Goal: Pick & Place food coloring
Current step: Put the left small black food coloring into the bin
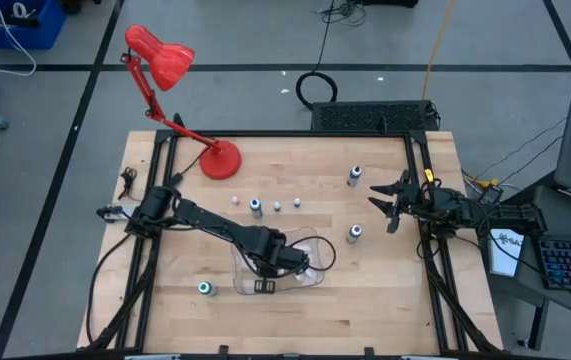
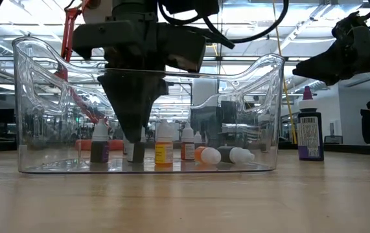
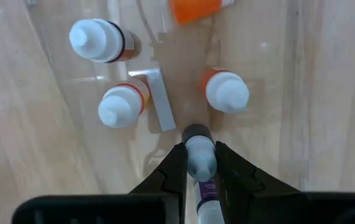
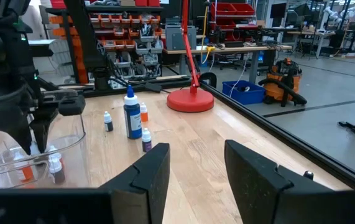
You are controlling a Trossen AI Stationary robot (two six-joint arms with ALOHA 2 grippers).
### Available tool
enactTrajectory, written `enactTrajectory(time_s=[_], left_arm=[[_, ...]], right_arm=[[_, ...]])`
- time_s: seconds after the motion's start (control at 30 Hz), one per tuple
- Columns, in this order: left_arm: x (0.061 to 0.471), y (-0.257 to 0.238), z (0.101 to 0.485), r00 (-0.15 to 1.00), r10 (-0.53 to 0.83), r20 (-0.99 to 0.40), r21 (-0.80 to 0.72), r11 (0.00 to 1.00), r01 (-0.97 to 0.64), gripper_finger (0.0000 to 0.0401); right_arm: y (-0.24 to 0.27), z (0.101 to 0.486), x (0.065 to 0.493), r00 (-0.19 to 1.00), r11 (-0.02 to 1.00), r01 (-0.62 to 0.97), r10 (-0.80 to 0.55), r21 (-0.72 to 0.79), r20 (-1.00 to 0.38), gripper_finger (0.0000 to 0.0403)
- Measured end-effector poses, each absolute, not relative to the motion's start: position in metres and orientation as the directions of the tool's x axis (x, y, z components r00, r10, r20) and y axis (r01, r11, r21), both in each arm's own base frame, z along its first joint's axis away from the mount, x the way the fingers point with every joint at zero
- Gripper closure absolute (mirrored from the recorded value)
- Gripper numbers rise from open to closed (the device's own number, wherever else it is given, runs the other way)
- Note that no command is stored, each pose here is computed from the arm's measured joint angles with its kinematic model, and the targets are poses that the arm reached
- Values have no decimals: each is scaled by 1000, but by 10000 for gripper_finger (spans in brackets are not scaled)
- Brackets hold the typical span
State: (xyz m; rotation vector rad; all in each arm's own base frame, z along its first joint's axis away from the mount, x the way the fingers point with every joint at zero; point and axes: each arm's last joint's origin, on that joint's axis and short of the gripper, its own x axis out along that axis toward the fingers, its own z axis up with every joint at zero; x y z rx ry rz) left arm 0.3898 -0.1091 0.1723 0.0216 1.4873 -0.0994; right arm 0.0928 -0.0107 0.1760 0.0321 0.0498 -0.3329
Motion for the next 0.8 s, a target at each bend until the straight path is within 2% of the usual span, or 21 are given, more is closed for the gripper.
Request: enactTrajectory(time_s=[0.07,0.23,0.37,0.63,0.8], left_arm=[[390,-109,172,81,-53,-995,-47,997,69,320],[390,-109,172,80,-49,-996,-45,997,56,230],[390,-109,172,78,-49,-996,-45,998,44,183],[390,-108,207,55,-9,-998,-7,999,52,150],[372,-98,252,158,133,-978,140,990,34,149]], right_arm=[[-11,176,93,944,945,327,-326,23,-54,261],[-11,176,93,944,945,327,-326,23,-54,261],[-11,176,93,944,945,327,-326,23,-54,261],[-11,176,93,944,945,327,-326,23,-54,261],[-11,176,93,944,945,327,-326,23,-54,261]])
